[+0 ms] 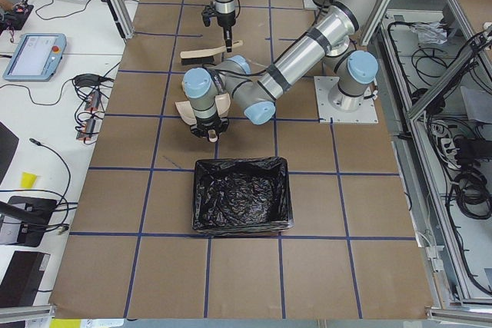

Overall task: Sweep and dump trash in nearest bin
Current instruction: 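Sweep the trash into the dustpan with the brush in the right gripper, then lift the loaded dustpan toward the black bin with the left gripper, then tilt the dustpan over the bin with the left gripper to dump trash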

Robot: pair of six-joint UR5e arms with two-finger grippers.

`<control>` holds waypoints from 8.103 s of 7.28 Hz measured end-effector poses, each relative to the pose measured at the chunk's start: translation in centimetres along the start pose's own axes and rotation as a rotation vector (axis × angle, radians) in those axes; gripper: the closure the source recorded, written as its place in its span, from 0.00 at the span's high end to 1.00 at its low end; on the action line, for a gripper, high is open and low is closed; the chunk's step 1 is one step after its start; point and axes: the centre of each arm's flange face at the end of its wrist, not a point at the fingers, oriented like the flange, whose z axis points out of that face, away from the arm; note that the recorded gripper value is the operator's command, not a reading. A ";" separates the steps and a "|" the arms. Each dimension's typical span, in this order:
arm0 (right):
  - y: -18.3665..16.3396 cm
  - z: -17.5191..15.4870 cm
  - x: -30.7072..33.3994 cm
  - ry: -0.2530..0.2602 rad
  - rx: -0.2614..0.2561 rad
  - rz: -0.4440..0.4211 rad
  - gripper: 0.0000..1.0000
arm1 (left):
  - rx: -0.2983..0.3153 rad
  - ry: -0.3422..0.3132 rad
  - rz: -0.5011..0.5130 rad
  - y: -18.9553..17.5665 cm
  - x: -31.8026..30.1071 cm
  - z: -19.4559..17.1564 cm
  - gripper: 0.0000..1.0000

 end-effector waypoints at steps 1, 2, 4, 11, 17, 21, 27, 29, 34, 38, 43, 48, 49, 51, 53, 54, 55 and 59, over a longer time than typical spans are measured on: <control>-0.4 1.4 -2.0 -0.001 0.005 0.003 0.11 | 0.000 0.000 -0.001 0.0 0.0 0.0 0.00; -0.7 2.4 -3.4 -0.003 0.010 0.001 0.11 | -0.001 0.000 -0.002 0.0 0.0 0.0 0.00; -0.7 3.5 -4.7 -0.005 0.010 0.000 0.11 | -0.001 0.002 -0.004 0.0 0.0 0.1 0.00; 3.5 4.0 -12.3 -0.053 0.030 0.032 0.12 | -0.002 0.000 -0.009 0.0 0.0 0.0 0.00; 6.6 1.7 -16.3 -0.119 0.025 0.099 0.13 | 0.012 -0.001 -0.027 -0.2 0.1 0.1 0.00; 2.2 -1.6 -10.8 -0.063 0.019 0.118 0.13 | 0.045 -0.003 -0.044 -0.4 0.2 0.1 0.00; 4.3 -1.4 -1.8 0.125 -0.024 0.088 0.10 | 0.208 -0.038 -0.157 2.9 1.6 -0.1 0.00; 9.3 -2.6 1.7 0.144 -0.045 0.085 0.11 | 0.277 -0.046 -0.234 4.6 2.4 -1.6 0.00; 17.9 -4.8 10.3 0.163 0.002 0.032 0.10 | 0.362 -0.151 -0.466 13.9 8.8 -9.8 0.00; 19.5 -1.1 17.0 0.143 0.053 0.016 0.11 | 0.395 -0.212 -0.673 24.2 15.7 -11.9 0.00; 18.6 1.3 19.4 0.101 0.016 0.088 0.11 | 0.204 -0.170 -0.813 34.3 22.9 -13.0 0.00; 19.4 1.2 19.2 0.076 -0.006 0.088 0.12 | 0.030 -0.049 -0.832 37.2 24.5 -10.3 0.00; 20.1 1.0 19.4 0.077 -0.007 0.086 0.12 | -0.003 -0.048 -0.832 37.3 24.5 -10.7 0.00; 22.2 0.2 19.9 0.064 -0.009 0.085 0.12 | -0.062 -0.038 -0.829 37.6 24.7 -11.7 0.00; 23.2 0.3 19.7 0.043 -0.026 0.081 0.12 | -0.127 -0.022 -0.818 37.4 24.5 -12.7 0.00; 23.7 0.6 19.2 0.044 -0.034 0.070 0.12 | -0.152 -0.023 -0.814 37.5 24.5 -12.9 0.00; 24.1 0.9 18.8 0.050 -0.040 0.057 0.12 | -0.177 -0.028 -0.810 37.5 24.3 -13.2 0.00; 24.3 1.7 19.0 0.070 -0.051 0.052 0.13 | -0.295 -0.046 -0.797 37.4 23.6 -14.6 0.00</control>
